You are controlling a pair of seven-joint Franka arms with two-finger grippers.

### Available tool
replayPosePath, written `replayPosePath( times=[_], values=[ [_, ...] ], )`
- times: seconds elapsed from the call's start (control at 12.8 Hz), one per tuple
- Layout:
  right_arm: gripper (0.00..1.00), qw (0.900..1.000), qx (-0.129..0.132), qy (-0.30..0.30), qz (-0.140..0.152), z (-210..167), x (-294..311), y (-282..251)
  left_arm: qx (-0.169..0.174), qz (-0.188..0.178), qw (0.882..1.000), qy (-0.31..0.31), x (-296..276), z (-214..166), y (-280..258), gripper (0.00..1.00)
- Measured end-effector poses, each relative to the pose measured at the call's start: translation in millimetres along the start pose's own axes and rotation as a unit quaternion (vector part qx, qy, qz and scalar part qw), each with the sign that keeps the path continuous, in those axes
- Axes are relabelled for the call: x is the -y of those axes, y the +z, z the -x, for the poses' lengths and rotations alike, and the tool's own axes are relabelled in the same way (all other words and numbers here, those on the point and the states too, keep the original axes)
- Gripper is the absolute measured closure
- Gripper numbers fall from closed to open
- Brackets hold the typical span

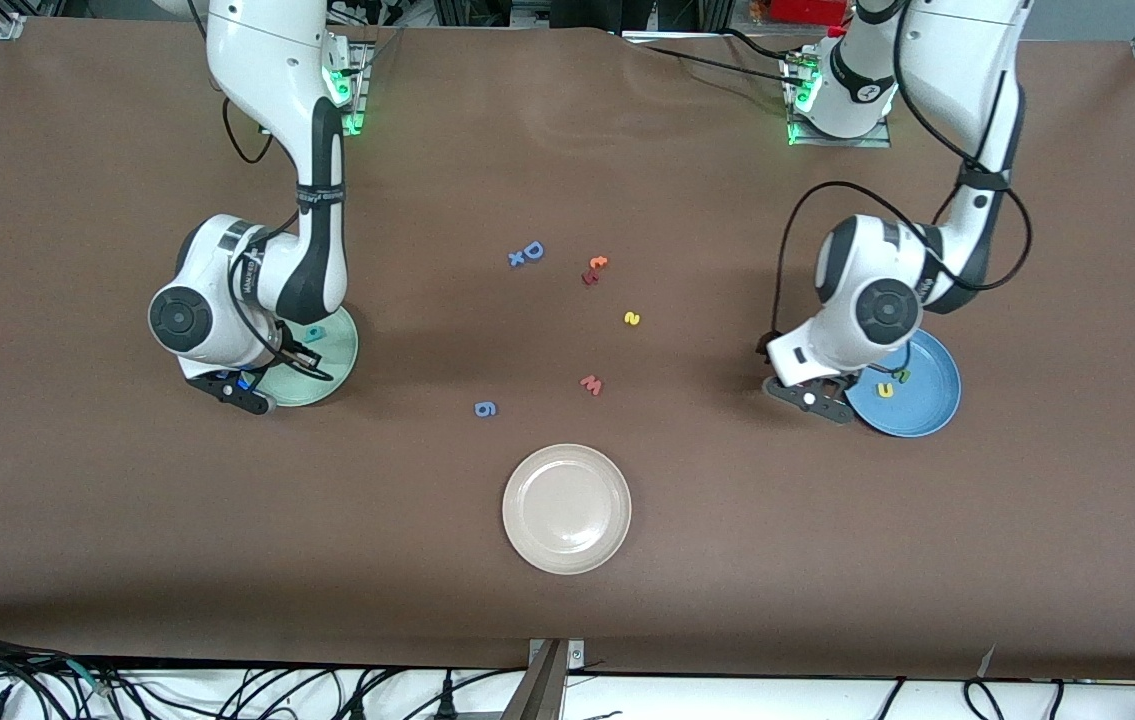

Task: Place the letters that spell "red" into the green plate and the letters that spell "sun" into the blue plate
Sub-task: 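Drop the l on the green plate while the left gripper reaches the z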

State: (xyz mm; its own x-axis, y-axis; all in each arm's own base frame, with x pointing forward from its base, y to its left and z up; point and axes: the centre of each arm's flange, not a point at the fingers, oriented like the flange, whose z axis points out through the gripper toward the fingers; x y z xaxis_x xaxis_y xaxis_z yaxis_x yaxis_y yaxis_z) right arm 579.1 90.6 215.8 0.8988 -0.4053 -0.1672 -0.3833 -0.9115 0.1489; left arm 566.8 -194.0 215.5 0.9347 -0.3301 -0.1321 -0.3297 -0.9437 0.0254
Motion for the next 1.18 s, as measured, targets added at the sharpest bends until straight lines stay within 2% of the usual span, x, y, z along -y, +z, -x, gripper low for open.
replayPosePath(
  times=[0.08, 0.16, 0.31, 0.47, 0.55, 0.63, 0.78, 1.02, 1.18],
  values=[
    [0.63, 1.000, 0.000, 0.003, -0.001, -2.0, -3.1, 0.1, 0.000, 0.004, 1.000, -0.019, -27.3, -0.9, 0.2, 0.02],
    [0.57, 1.000, 0.001, 0.004, -0.002, -2.5, -3.6, -0.1, -0.001, 0.009, 0.999, -0.036, -57.0, -0.9, -0.2, 0.04],
    [0.36, 1.000, 0.007, -0.001, -0.004, 0.2, 0.6, -1.1, -0.003, 0.018, 0.998, -0.056, -107.0, 1.1, -3.0, 0.03],
    [0.14, 1.000, 0.027, -0.009, -0.007, 4.1, 9.6, -10.2, -0.005, 0.021, 0.997, -0.079, -143.4, 4.3, -6.2, 0.03],
    [0.04, 0.999, 0.036, -0.015, -0.010, 4.6, 15.6, -21.6, -0.006, 0.025, 0.996, -0.083, -159.8, 6.2, -6.8, 0.03],
    [0.00, 0.999, 0.039, -0.021, -0.013, 4.0, 20.9, -37.4, -0.007, 0.028, 0.996, -0.082, -174.7, 7.7, -6.0, 0.03],
    [0.00, 0.999, 0.033, -0.030, -0.020, 2.5, 26.8, -81.4, -0.016, 0.031, 0.997, -0.070, -196.0, 8.6, 2.5, 0.05],
    [0.00, 0.999, 0.020, -0.040, -0.029, 4.0, 28.6, -143.6, -0.048, 0.033, 0.997, -0.044, -225.3, 8.9, 25.0, 0.07],
    [0.00, 0.999, 0.019, -0.042, -0.025, 7.0, 21.1, -177.1, -0.062, 0.022, 0.998, -0.023, -232.8, 8.5, 39.4, 0.07]
  ],
)
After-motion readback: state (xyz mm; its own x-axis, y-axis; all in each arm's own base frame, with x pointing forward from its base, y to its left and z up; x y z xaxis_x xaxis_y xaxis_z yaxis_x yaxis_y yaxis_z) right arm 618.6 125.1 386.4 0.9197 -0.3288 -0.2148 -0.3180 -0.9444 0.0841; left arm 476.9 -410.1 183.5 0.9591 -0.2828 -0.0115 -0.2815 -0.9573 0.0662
